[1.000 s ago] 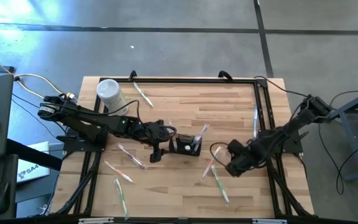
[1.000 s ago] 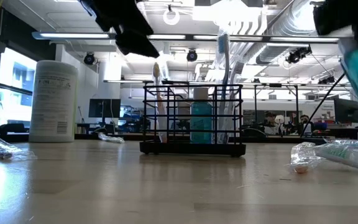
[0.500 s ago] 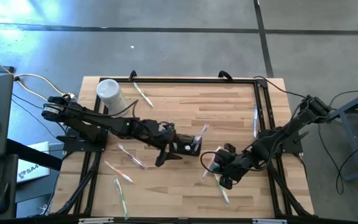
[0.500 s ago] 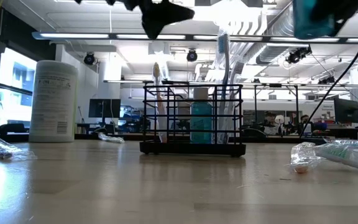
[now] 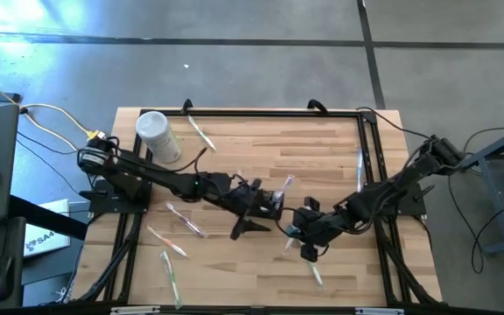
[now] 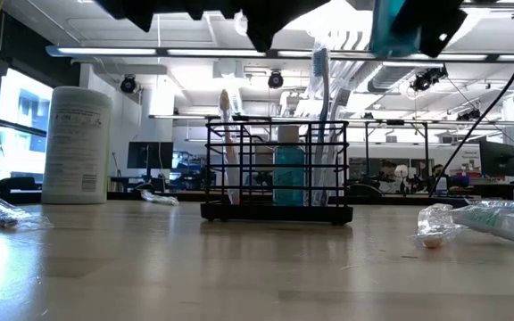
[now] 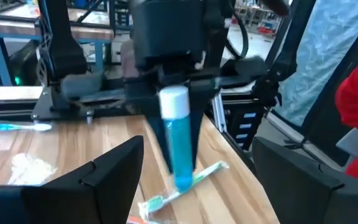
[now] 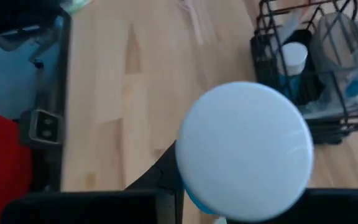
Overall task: Pick & Place toothbrushing station
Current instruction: Put the blue mouthwash bottle into the mesh organizer
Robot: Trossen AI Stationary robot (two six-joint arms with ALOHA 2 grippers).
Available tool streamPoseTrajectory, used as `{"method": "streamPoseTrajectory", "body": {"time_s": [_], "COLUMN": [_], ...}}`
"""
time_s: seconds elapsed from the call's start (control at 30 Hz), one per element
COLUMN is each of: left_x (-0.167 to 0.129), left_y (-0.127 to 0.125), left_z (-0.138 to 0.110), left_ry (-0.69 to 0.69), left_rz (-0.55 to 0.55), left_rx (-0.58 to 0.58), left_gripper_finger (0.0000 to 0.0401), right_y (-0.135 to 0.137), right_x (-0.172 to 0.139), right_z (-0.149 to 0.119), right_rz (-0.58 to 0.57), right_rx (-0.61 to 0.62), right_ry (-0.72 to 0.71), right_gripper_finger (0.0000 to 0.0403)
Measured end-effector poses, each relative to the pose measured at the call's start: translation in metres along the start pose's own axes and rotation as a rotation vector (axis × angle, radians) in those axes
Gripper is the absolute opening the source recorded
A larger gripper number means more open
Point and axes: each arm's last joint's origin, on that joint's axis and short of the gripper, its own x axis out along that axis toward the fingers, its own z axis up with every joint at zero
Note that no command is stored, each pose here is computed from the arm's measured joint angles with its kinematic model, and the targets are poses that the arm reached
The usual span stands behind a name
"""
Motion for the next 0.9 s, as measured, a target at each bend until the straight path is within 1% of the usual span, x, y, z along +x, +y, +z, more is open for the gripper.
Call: {"method": "streamPoseTrajectory", "body": {"time_s": [0.17, 0.23, 0.33, 0.43, 0.77, 0.9], "left_x": [0.006, 0.008, 0.008, 0.008, 0.008, 0.009], "left_y": [0.002, 0.002, 0.002, 0.002, 0.004, 0.006], "left_z": [-0.005, -0.007, -0.006, -0.005, -0.005, -0.007], "left_ry": [-0.032, -0.037, -0.056, -0.066, -0.072, -0.06], "left_rz": [-0.005, -0.006, -0.008, -0.008, 0.066, 0.102], "left_rx": [0.008, 0.006, 0.01, 0.011, 0.007, -0.035], "left_gripper_finger": [0.0297, 0.0297, 0.0297, 0.0297, 0.0297, 0.0297], "right_y": [-0.002, -0.004, -0.007, -0.011, -0.019, -0.021], "right_x": [0.007, 0.009, 0.012, 0.015, 0.023, 0.024], "right_z": [0.005, 0.004, 0.009, 0.009, 0.02, 0.022], "right_rz": [0.023, 0.014, 0.018, 0.008, 0.02, 0.022], "right_rx": [-0.015, -0.027, -0.02, -0.031, -0.061, -0.08], "right_ry": [-0.005, 0.01, -0.005, 0.011, -0.023, -0.035], "right_gripper_finger": [0.0058, 0.0058, 0.0058, 0.0058, 0.0058, 0.0058]}}
